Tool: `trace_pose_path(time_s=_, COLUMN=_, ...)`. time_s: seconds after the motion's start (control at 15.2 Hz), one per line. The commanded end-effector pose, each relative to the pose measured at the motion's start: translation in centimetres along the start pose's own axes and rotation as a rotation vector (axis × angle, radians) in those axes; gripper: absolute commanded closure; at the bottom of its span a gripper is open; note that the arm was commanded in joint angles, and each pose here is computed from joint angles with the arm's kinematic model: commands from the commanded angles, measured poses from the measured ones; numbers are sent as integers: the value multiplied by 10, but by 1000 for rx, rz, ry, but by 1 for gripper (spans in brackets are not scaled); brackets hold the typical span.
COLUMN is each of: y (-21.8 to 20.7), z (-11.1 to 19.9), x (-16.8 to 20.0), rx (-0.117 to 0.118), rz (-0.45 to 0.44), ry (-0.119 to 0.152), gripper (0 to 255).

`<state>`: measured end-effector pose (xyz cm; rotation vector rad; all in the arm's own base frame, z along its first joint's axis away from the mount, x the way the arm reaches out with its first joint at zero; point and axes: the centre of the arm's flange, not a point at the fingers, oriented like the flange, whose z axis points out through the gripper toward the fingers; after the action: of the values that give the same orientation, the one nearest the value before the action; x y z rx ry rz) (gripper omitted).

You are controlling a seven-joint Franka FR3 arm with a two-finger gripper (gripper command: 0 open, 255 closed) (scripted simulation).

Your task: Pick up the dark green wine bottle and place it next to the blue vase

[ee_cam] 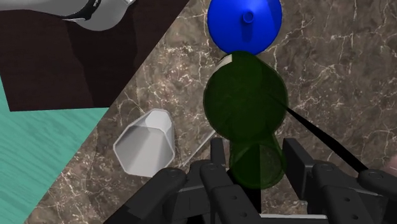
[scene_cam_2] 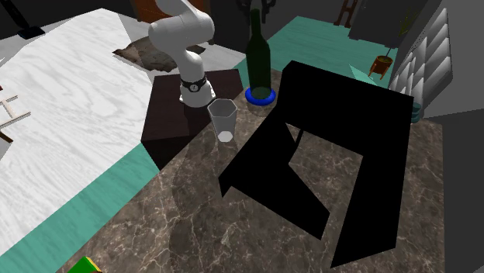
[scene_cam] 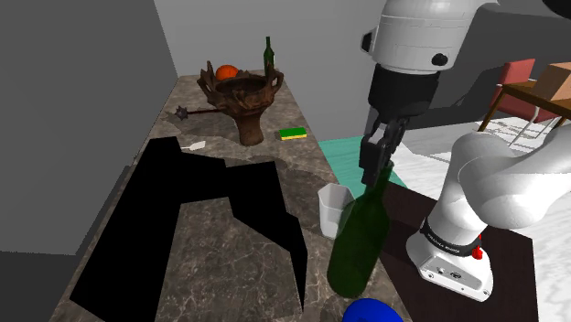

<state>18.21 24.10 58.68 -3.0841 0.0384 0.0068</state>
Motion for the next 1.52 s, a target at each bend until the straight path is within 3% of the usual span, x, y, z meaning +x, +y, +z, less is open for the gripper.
trace_pose_path(time_s=0.0, y=-1, z=10, x=0, rx=1, rz=0, ry=1, gripper=255)
trace_pose_path(time_s=1.32, y=5, z=115, x=1, rx=1, rz=0, ry=1, gripper=255)
trace_pose_path(time_s=1.45, y=5, z=115, x=1, rx=1, rz=0, ry=1, gripper=255)
